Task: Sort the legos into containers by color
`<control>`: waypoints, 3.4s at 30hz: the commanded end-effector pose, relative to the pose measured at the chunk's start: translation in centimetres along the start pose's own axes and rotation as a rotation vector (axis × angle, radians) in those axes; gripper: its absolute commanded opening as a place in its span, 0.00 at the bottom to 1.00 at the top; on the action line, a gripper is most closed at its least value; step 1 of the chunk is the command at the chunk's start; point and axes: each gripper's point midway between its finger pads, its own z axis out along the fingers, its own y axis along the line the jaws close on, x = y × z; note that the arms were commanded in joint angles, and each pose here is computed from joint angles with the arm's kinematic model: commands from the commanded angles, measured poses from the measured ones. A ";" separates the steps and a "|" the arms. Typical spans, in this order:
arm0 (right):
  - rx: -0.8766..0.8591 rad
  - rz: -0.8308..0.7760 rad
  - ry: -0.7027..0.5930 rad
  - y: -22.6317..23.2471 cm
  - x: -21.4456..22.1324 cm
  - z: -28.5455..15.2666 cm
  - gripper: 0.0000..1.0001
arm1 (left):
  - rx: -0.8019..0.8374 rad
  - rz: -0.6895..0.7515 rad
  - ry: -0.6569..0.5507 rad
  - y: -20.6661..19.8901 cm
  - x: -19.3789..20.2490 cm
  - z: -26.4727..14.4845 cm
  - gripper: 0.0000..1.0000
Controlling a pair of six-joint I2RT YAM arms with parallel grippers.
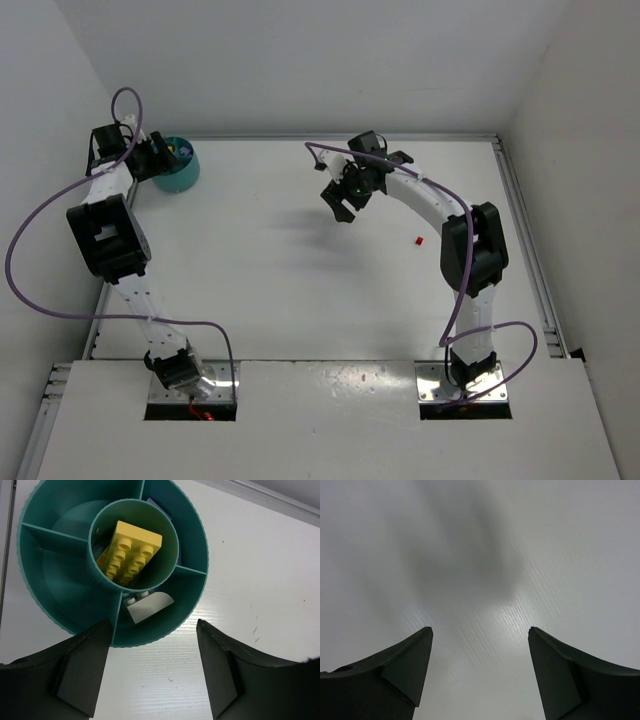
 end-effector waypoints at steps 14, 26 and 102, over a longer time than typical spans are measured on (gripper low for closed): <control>0.030 -0.029 -0.039 -0.3 -1.1 -1.8 0.77 | 0.132 0.045 0.031 -4.9 0.9 0.5 0.75; 0.030 -0.029 -0.039 -0.2 -1.0 -2.0 0.77 | 0.201 0.074 -0.028 -7.9 -1.9 0.6 0.76; 0.057 -0.054 -0.021 -0.1 -0.5 -2.4 0.77 | 0.043 0.095 -0.027 -6.3 -0.4 3.3 0.76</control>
